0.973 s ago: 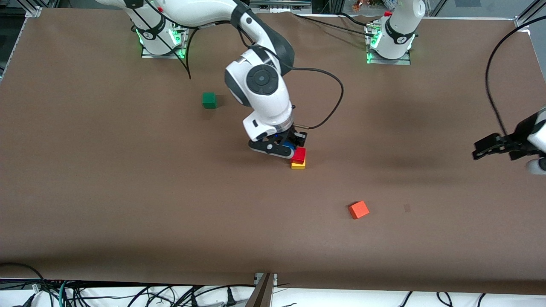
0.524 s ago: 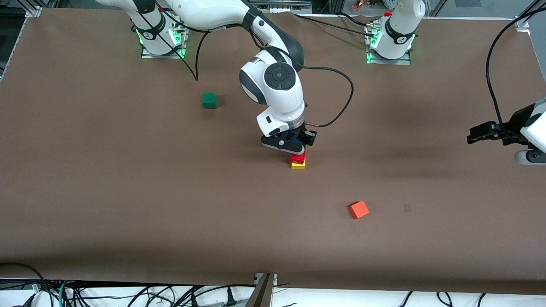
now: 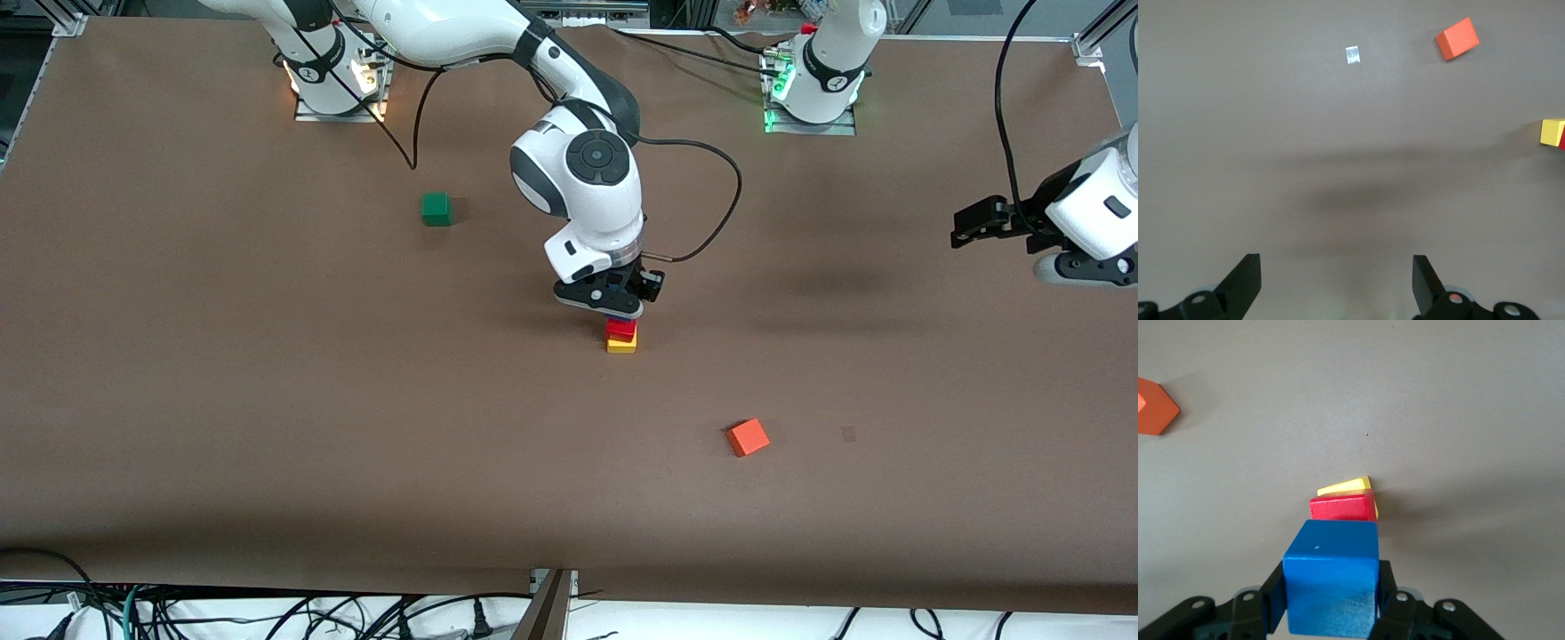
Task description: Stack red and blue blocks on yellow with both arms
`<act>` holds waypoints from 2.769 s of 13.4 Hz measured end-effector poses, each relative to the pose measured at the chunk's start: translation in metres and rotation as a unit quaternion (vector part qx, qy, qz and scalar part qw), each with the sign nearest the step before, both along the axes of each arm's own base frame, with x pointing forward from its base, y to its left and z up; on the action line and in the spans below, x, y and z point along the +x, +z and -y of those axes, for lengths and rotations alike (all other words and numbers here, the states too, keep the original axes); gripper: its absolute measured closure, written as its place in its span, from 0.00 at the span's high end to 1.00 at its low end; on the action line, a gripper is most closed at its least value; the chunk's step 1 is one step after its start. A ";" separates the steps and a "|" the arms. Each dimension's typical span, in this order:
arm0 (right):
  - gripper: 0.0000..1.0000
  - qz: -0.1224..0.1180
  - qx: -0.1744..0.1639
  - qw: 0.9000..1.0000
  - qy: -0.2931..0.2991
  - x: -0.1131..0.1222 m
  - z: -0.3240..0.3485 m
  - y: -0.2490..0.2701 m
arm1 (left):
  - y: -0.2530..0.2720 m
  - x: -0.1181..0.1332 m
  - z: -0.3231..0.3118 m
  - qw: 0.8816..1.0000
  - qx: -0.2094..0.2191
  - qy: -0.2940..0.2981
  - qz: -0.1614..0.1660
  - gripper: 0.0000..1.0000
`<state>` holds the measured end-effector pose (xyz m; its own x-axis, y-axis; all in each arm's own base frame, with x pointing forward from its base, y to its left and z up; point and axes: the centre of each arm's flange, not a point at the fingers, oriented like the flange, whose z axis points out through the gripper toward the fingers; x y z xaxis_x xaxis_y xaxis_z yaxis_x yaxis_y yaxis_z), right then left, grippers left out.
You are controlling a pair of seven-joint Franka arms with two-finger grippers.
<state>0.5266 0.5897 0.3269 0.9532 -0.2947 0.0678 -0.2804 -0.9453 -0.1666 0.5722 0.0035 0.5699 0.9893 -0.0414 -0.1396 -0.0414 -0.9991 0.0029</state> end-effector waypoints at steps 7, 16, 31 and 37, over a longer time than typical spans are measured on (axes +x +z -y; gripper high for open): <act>0.56 0.009 0.001 1.000 0.021 0.001 -0.003 -0.012 | -0.015 0.004 -0.008 1.000 -0.018 0.013 -0.005 1.00; 0.70 0.020 0.001 0.999 0.037 0.006 0.000 -0.010 | -0.015 0.006 -0.009 1.000 -0.018 0.014 0.003 1.00; 1.00 -0.038 -0.073 0.995 0.050 0.129 0.258 0.145 | -0.014 0.007 -0.010 1.000 -0.018 0.015 0.007 1.00; 1.00 -0.069 -0.057 0.990 0.111 0.064 0.421 0.217 | -0.013 0.007 -0.010 1.000 -0.018 0.015 0.007 1.00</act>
